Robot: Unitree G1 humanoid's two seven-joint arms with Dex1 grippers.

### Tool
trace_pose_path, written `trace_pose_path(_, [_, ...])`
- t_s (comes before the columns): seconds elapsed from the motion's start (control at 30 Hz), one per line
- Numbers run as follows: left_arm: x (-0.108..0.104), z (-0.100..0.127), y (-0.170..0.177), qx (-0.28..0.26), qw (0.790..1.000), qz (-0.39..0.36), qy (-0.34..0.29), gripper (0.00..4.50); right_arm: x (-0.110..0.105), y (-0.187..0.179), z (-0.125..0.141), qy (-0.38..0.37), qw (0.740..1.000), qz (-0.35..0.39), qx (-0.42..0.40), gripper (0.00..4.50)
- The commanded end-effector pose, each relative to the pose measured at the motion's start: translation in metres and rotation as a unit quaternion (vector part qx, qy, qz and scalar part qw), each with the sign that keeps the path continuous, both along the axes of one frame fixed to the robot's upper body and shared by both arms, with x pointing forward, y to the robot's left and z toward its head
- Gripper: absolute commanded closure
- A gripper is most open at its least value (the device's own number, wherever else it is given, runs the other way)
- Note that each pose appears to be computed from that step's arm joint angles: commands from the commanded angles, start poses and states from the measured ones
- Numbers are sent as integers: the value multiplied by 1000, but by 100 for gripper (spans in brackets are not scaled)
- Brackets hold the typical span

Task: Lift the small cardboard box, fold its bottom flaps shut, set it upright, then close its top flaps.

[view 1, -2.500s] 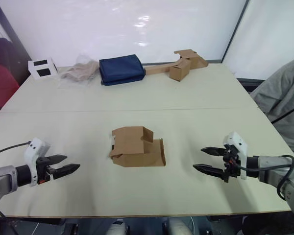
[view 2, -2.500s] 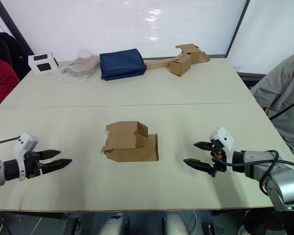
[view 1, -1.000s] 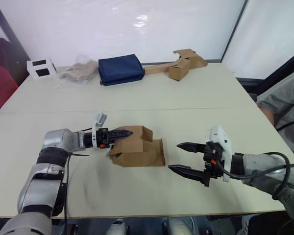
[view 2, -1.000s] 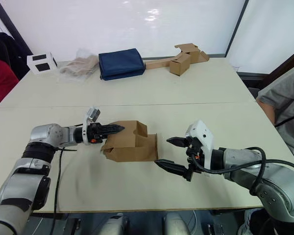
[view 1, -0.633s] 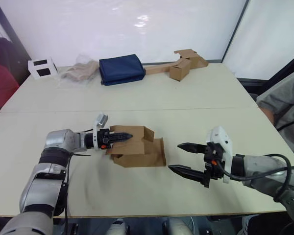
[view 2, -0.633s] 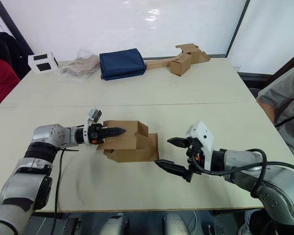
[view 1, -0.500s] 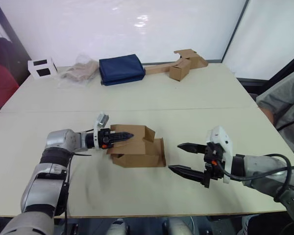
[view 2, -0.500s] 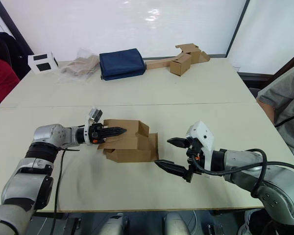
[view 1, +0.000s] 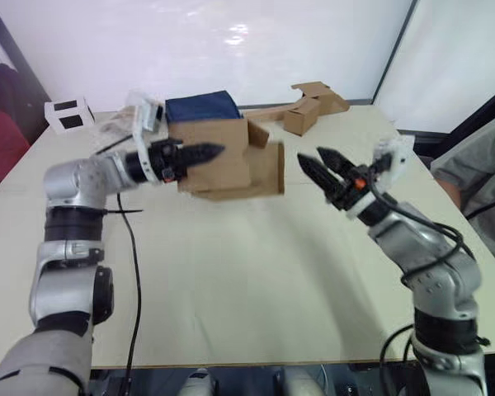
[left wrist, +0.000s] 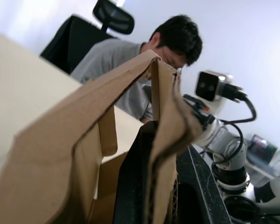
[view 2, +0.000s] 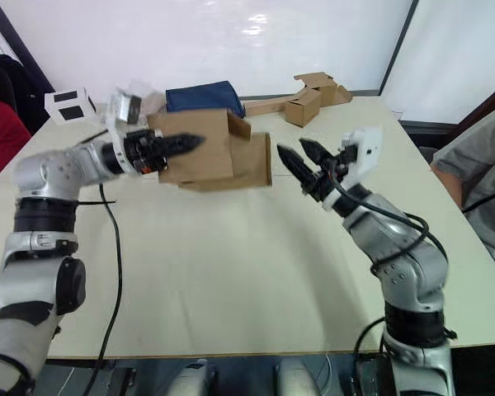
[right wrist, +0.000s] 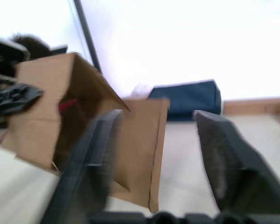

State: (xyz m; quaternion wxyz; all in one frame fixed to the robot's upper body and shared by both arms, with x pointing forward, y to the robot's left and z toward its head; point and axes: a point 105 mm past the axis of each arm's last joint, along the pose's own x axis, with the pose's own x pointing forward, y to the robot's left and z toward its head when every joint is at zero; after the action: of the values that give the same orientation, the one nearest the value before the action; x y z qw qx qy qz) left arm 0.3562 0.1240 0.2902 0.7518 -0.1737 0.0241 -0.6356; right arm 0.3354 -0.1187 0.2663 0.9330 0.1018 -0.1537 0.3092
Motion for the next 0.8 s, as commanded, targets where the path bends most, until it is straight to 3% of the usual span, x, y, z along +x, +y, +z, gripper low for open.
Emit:
trace_pose_path(0.03, [-5, 21, 1, -4, 999, -5, -45, 450, 8, 5, 24, -51, 998, -29, 18, 368])
trace_pose_path(0.1, [-8, 24, 0, -1, 998, -8, -56, 450, 12, 11, 33, -66, 997, -36, 29, 444])
trace_pose_path(0.37, [-14, 25, -2, 10, 997, -18, -72, 450, 0, 45, 44, -83, 995, 37, 40, 444])
trace_pose_path(0.8, [-22, 11, -7, 37, 996, -40, -74, 450, -25, 80, 17, -56, 987, 147, -13, 444])
